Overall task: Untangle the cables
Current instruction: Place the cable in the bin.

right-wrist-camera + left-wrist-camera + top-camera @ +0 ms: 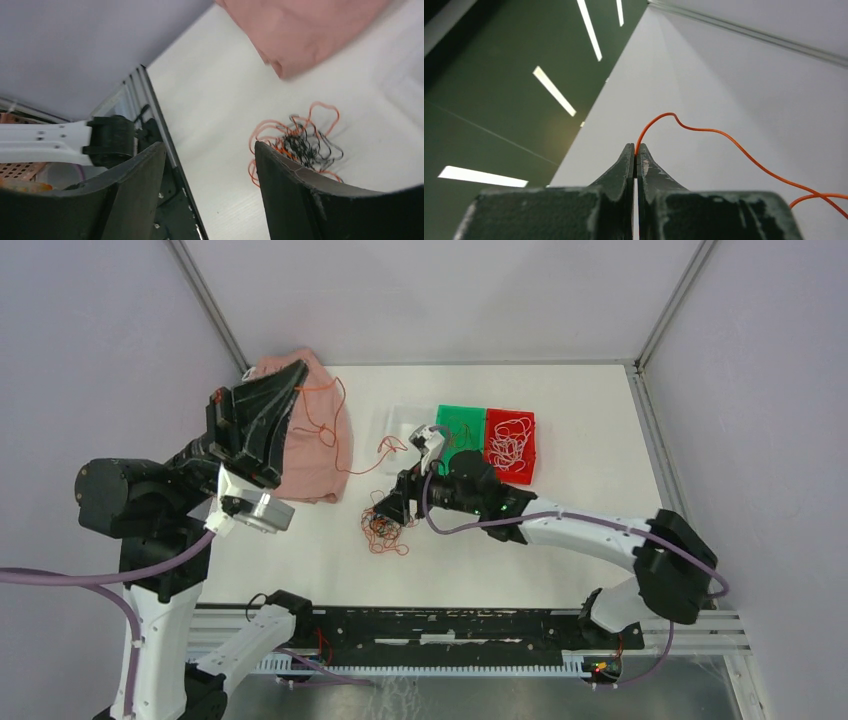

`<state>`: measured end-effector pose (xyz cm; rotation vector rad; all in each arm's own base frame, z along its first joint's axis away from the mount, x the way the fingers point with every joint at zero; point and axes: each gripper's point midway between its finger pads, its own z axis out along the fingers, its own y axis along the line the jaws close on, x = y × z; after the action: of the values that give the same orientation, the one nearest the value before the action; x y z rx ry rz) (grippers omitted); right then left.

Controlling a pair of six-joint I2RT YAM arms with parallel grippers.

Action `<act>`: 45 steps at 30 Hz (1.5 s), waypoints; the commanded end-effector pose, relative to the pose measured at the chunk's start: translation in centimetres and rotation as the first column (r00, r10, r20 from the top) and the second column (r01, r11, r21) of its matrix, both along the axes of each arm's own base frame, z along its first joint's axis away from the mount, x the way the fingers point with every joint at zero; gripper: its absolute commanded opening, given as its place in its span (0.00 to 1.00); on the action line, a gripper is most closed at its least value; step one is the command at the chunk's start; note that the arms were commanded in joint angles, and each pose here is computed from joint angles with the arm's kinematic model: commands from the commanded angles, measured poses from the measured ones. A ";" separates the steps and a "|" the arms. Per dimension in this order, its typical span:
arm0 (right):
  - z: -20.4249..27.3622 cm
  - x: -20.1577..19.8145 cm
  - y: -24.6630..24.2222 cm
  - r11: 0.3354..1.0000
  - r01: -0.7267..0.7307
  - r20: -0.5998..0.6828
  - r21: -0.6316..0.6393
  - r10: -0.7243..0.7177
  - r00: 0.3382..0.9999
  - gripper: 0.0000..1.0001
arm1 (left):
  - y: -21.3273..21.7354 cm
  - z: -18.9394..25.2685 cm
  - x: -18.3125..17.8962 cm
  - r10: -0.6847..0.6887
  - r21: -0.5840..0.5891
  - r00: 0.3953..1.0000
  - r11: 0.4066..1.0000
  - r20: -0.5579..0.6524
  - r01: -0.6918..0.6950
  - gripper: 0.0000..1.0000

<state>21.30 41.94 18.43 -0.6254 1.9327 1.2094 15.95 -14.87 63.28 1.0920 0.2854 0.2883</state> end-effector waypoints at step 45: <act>20.6 -6.6 -0.3 0.874 -0.468 0.497 0.130 0.352 0.794 0.59 | -2.7 -15.8 0.0 -0.189 -0.022 0.795 0.976 -0.576 0.216 0.03</act>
<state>14.07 41.15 38.22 -1.1251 1.2617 1.4208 16.12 -17.70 46.77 1.2453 0.7040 -0.2477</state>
